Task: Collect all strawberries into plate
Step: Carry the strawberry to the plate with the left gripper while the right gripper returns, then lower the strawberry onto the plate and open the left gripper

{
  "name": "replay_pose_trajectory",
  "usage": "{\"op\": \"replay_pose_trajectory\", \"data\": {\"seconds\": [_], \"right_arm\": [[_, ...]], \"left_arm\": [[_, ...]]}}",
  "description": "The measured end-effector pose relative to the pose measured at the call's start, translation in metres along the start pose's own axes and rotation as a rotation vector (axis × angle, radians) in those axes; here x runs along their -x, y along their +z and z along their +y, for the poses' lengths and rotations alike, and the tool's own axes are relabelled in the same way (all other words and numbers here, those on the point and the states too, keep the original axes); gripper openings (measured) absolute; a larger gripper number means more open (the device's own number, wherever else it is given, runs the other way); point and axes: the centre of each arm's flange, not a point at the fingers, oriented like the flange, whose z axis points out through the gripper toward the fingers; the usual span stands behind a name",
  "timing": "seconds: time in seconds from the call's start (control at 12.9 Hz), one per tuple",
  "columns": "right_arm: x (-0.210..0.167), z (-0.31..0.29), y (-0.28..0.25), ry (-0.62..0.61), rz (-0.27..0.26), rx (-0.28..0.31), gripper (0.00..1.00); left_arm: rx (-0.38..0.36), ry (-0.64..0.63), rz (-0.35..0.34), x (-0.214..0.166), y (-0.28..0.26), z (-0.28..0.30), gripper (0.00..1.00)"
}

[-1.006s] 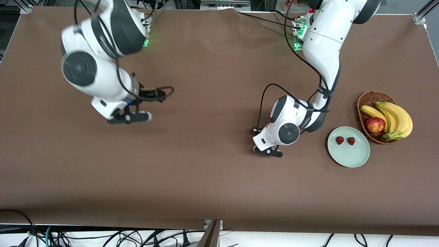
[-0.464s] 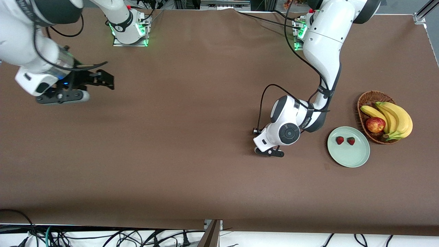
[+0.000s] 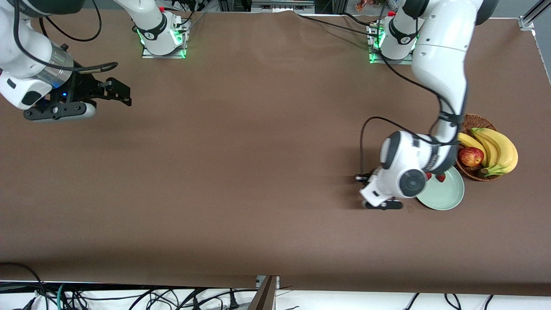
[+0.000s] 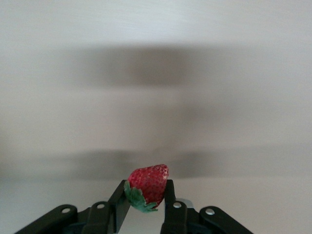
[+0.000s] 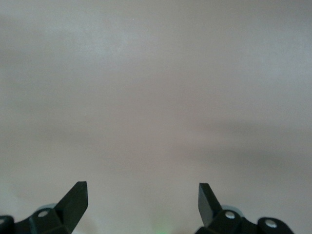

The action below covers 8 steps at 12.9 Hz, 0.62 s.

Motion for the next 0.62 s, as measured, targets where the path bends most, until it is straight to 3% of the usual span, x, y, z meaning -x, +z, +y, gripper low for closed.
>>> {"op": "replay_pose_trajectory", "data": {"seconds": [0.31,0.62], "right_arm": [[0.017,0.005,-0.016,0.024,-0.005,0.009,1.00],[0.014,0.029,-0.012,0.065,-0.011,0.033,1.00]], "left_arm": [[-0.012,0.078,-0.053,0.001,-0.022,-0.116,0.33],[0.022,0.132,-0.155,0.014,0.009,-0.193,0.33]]}}
